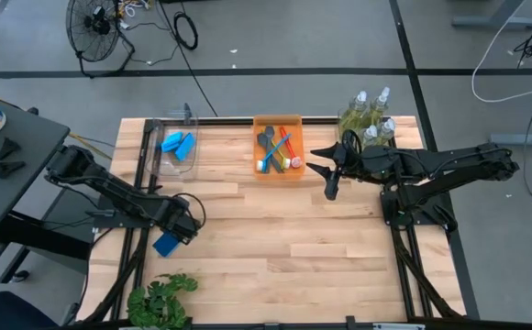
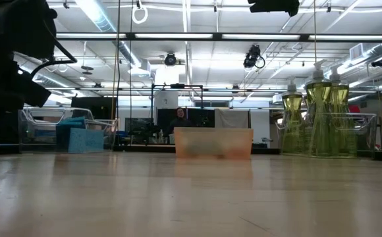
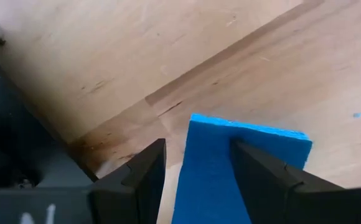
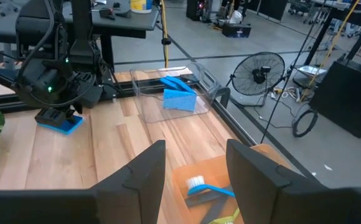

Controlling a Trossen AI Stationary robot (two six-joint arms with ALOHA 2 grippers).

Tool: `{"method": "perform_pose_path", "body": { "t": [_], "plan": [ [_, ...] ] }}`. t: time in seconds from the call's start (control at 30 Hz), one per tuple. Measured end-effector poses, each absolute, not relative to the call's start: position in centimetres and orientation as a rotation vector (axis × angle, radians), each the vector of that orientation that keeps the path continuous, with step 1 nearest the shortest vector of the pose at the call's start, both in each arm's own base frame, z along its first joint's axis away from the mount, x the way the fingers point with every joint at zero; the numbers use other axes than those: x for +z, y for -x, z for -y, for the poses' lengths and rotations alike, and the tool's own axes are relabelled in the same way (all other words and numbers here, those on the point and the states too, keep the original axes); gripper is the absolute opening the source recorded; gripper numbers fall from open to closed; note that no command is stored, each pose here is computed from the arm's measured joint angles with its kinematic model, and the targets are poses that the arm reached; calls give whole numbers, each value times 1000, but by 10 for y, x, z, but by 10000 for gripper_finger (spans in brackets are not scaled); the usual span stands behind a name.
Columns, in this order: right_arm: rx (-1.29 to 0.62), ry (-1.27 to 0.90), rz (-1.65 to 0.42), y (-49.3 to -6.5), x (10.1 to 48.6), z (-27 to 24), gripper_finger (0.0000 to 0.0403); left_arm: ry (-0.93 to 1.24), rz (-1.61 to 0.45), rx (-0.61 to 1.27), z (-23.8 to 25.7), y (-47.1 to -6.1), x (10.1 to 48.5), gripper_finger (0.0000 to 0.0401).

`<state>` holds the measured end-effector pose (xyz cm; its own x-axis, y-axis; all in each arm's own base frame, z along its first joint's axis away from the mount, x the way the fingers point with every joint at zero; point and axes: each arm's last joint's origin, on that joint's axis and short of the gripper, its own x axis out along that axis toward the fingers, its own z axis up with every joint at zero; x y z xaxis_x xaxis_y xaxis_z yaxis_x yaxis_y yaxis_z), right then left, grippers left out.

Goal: Pick & Place Kitchen Sink Supplies
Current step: Put the blue sponge into the left transparent bin

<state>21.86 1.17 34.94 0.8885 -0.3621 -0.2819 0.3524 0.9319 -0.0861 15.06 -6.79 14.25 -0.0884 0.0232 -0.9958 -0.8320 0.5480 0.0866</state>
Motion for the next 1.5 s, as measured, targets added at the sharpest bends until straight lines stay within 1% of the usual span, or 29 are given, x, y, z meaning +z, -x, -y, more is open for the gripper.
{"method": "perform_pose_path", "body": {
  "t": [0.17, 0.3, 0.4, 0.63, 0.73, 1.1, 1.27, 1.5],
  "plan": [
    [-369, 57, -304, -219, 349, -12, 171, 765, -1509, 793, 68, -148, 134, 179],
    [-368, 62, -304, -219, 349, -12, 171, 771, -1513, 780, 67, -147, 132, 156],
    [-368, 62, -303, -219, 350, -12, 171, 786, -1500, 757, 67, -147, 135, 125],
    [-369, 60, -299, -219, 350, -12, 171, 797, -1508, 730, 67, -145, 137, 37],
    [-369, 60, -297, -219, 350, -12, 171, 789, -1508, 722, 67, -146, 137, 11],
    [-368, 60, -297, -219, 350, -12, 171, 795, -1486, 705, 67, -146, 141, 5],
    [-366, 76, -299, -219, 350, -12, 171, 813, -1418, 672, 68, -149, 156, 3],
    [-365, 78, -298, -219, 350, -12, 171, 813, -1303, 672, 67, -157, 186, 3]
  ]
}}
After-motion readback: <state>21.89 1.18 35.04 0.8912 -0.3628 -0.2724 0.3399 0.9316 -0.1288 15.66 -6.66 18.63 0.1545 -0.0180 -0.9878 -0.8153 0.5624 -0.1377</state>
